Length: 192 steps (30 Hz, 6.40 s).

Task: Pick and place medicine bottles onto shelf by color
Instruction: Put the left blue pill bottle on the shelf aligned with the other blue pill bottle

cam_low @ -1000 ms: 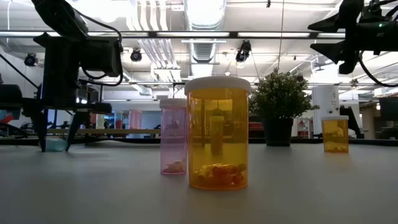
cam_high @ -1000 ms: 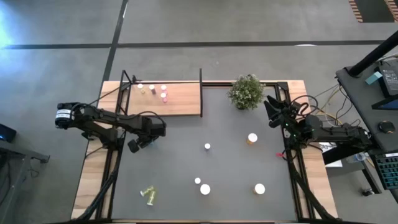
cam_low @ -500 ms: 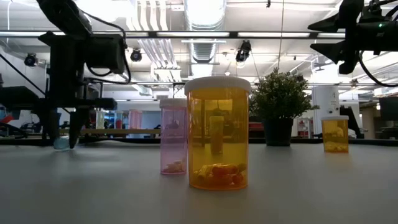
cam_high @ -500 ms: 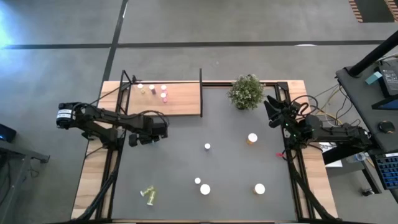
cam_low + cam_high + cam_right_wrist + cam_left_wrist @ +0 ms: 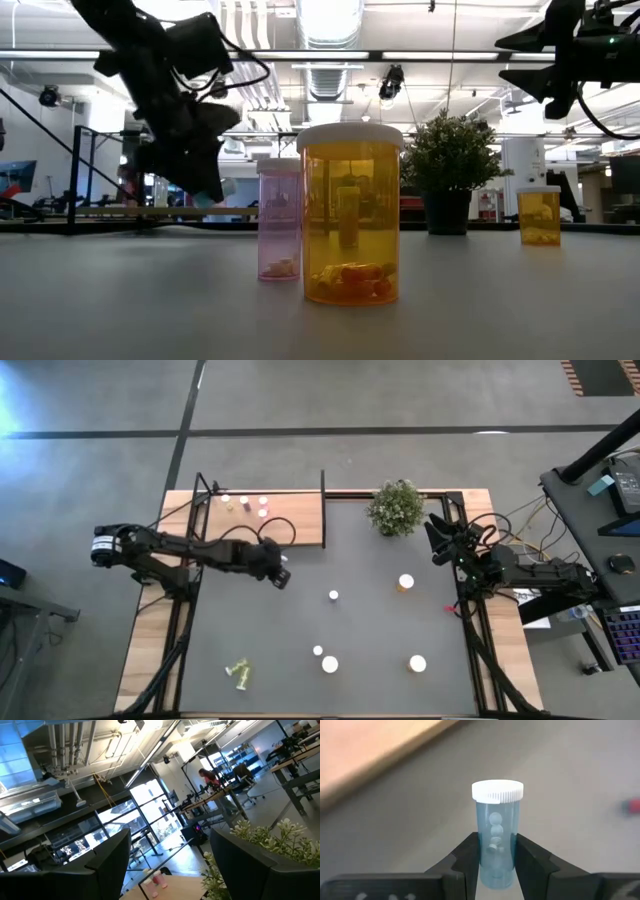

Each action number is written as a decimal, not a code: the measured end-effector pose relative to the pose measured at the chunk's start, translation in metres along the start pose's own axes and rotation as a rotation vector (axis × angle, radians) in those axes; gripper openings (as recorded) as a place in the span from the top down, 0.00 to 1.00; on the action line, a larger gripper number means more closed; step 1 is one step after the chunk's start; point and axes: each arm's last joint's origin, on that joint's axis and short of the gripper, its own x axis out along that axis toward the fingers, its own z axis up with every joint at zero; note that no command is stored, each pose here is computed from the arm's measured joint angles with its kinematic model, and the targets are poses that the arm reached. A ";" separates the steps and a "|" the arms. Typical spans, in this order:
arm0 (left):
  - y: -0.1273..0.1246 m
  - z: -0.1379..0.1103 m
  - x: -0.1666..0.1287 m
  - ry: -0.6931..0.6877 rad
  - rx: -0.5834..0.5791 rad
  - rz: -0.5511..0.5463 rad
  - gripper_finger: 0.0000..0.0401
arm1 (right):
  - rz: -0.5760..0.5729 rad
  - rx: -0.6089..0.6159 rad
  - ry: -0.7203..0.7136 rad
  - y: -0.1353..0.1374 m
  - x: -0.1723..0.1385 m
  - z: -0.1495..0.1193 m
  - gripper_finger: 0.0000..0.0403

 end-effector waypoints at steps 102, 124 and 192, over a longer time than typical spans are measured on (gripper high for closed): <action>0.071 -0.044 0.074 -1.002 -0.312 0.754 0.78 | 0.000 0.000 0.000 0.000 0.000 0.000 0.35; 0.082 -0.035 0.076 -0.950 -0.326 0.777 0.78 | 0.000 0.000 0.000 0.000 0.000 0.000 0.35; 0.102 -0.022 0.083 -0.796 -0.304 0.744 0.67 | 0.000 0.000 0.000 0.000 0.000 0.000 0.35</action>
